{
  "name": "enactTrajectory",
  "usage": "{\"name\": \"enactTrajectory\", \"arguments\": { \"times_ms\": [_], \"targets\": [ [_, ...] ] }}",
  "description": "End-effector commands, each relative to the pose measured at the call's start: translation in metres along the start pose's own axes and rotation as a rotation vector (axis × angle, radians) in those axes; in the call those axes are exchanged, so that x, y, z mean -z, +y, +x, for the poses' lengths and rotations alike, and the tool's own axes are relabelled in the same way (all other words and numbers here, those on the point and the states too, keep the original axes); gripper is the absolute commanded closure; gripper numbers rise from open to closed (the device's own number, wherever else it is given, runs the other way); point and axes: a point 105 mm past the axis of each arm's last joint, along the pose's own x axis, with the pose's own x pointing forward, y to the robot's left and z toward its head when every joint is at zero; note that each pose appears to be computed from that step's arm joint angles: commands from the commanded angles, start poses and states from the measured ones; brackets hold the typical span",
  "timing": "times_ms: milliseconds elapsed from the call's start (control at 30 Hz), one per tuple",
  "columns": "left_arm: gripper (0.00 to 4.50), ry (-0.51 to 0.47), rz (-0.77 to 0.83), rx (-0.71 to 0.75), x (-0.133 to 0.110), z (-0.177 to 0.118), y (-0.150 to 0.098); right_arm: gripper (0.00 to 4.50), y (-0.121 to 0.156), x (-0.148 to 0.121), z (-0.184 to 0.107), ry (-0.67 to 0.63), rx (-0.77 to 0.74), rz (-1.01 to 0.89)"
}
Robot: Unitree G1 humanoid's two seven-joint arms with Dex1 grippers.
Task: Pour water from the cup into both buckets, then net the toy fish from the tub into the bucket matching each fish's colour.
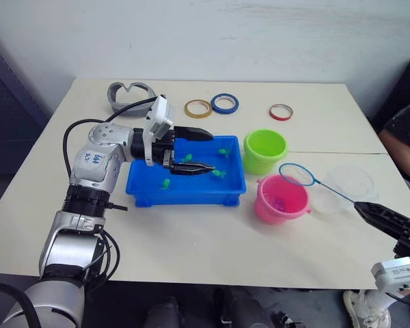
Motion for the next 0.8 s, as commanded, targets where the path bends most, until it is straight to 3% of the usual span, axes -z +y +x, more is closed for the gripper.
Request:
{"name": "enactTrajectory", "arguments": {
  "times_ms": [33, 200, 300, 367, 667, 800],
  "targets": [
    [0.07, 0.019, 0.033, -0.042, -0.004, -0.010, 0.008, 4.50, -0.028, 0.020, 0.002, 0.094, 0.128, 0.198],
    [0.07, 0.080, 0.001, -0.123, 0.009, -0.036, 0.015, 4.50, -0.060, 0.017, 0.023, -0.029, 0.221, 0.758],
    [0.07, 0.102, -0.015, -0.179, 0.014, -0.051, 0.016, 4.50, -0.083, 0.004, 0.039, -0.191, 0.219, 0.913],
    [0.07, 0.122, -0.025, -0.220, 0.017, -0.063, 0.014, 4.50, -0.091, 0.006, 0.059, -0.251, 0.211, 1.137],
    [0.07, 0.171, -0.034, -0.262, 0.018, -0.076, -0.010, 4.50, -0.063, -0.030, 0.120, -0.347, -0.243, 1.851],
    [0.07, 0.199, -0.022, -0.296, 0.019, -0.081, -0.017, 4.50, -0.063, -0.041, 0.143, -0.391, -0.410, 2.061]
  ]
}}
